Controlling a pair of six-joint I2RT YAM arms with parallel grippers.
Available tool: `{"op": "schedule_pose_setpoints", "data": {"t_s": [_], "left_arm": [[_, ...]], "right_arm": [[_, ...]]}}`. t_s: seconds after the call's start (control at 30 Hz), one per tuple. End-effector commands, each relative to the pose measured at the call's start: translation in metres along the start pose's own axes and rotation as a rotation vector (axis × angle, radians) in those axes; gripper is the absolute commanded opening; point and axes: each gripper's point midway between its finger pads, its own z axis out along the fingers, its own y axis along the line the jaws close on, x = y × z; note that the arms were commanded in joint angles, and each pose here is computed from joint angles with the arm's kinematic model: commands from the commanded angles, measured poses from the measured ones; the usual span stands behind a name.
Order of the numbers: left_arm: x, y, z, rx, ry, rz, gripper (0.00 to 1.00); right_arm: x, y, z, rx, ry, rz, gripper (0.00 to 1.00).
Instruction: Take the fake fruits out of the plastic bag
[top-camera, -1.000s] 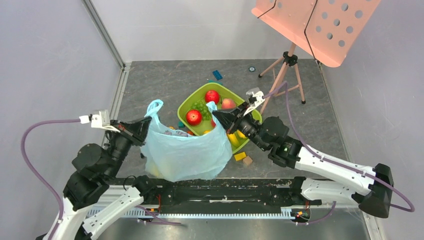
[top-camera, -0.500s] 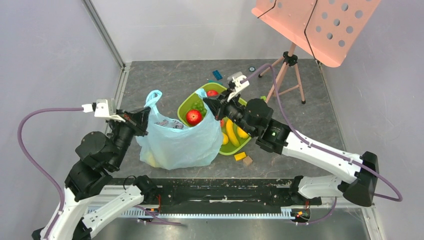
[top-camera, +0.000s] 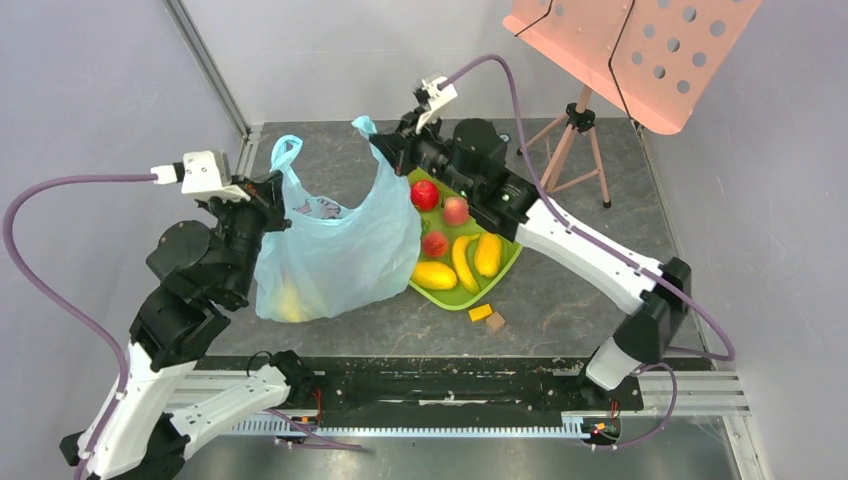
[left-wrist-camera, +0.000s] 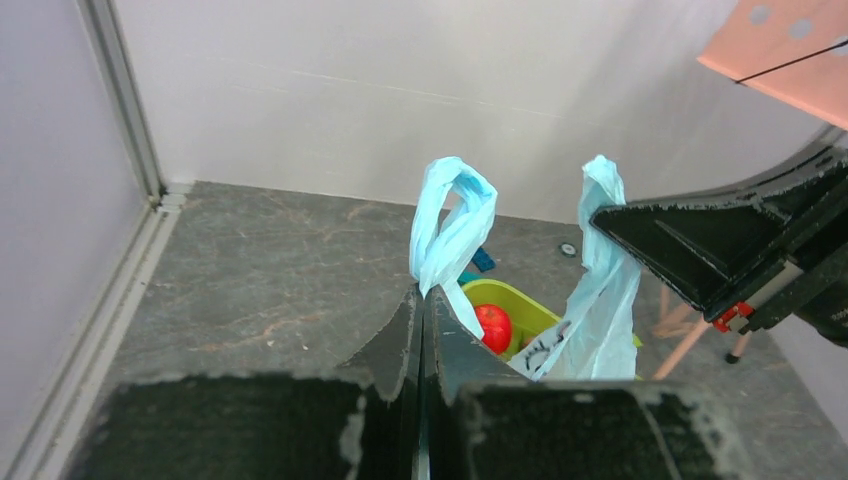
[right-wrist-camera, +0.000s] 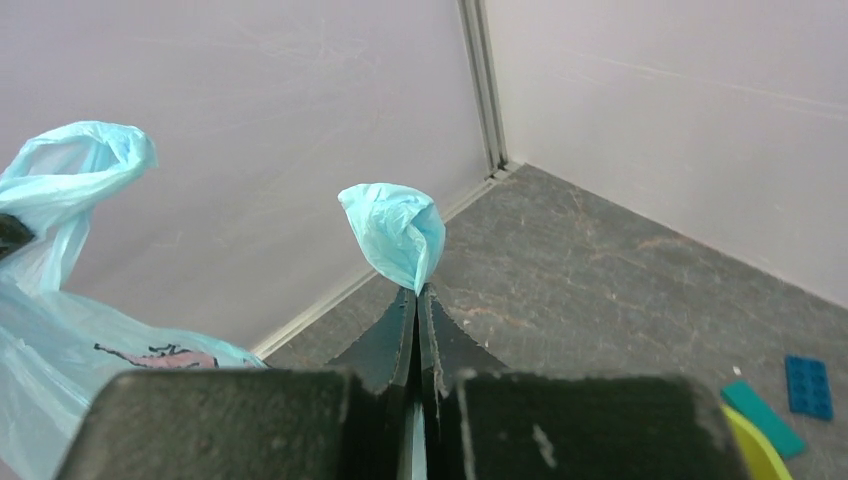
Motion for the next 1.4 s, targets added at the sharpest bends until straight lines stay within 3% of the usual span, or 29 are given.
{"op": "schedule_pose_setpoints", "data": {"t_s": [0.0, 0.13, 0.3, 0.5, 0.7, 0.8, 0.9, 1.0, 1.07, 1.13, 1.27, 1.37], "left_arm": [[-0.051, 0.005, 0.003, -0.054, -0.122, 0.046, 0.02], [-0.069, 0.010, 0.000, -0.075, -0.153, 0.060, 0.02], [-0.055, 0.016, -0.008, -0.058, -0.168, 0.042, 0.02], [-0.010, 0.008, -0.032, 0.126, -0.193, -0.111, 0.02], [0.061, -0.010, -0.046, 0.280, -0.034, -0.204, 0.02], [0.079, -0.017, -0.055, 0.343, 0.000, -0.249, 0.02], [0.080, -0.016, -0.065, 0.373, -0.008, -0.287, 0.02], [0.080, -0.017, -0.072, 0.403, -0.001, -0.293, 0.02], [0.080, -0.022, -0.075, 0.435, 0.008, -0.291, 0.02], [0.080, -0.027, -0.077, 0.462, 0.015, -0.294, 0.02], [0.077, -0.033, -0.082, 0.504, 0.012, -0.299, 0.02], [0.077, -0.039, -0.086, 0.549, 0.008, -0.304, 0.02]], "right_arm": [[-0.039, 0.017, 0.024, -0.125, -0.067, -0.056, 0.00], [-0.049, 0.021, 0.050, -0.197, -0.090, -0.050, 0.00], [-0.032, 0.043, 0.053, -0.362, -0.110, -0.075, 0.00], [0.014, 0.048, -0.002, -0.453, -0.119, -0.109, 0.00], [0.077, 0.038, -0.058, -0.440, 0.021, -0.068, 0.02], [0.091, 0.042, -0.083, -0.459, 0.064, -0.047, 0.19], [0.092, 0.044, -0.104, -0.452, 0.080, -0.051, 0.51], [0.079, 0.047, -0.116, -0.425, 0.085, -0.074, 0.66], [0.067, 0.051, -0.119, -0.401, 0.100, -0.091, 0.68], [0.059, 0.057, -0.118, -0.377, 0.131, -0.099, 0.65], [0.062, 0.084, -0.118, -0.399, 0.208, -0.092, 0.32], [0.076, 0.104, -0.114, -0.420, 0.243, -0.037, 0.14]]}}
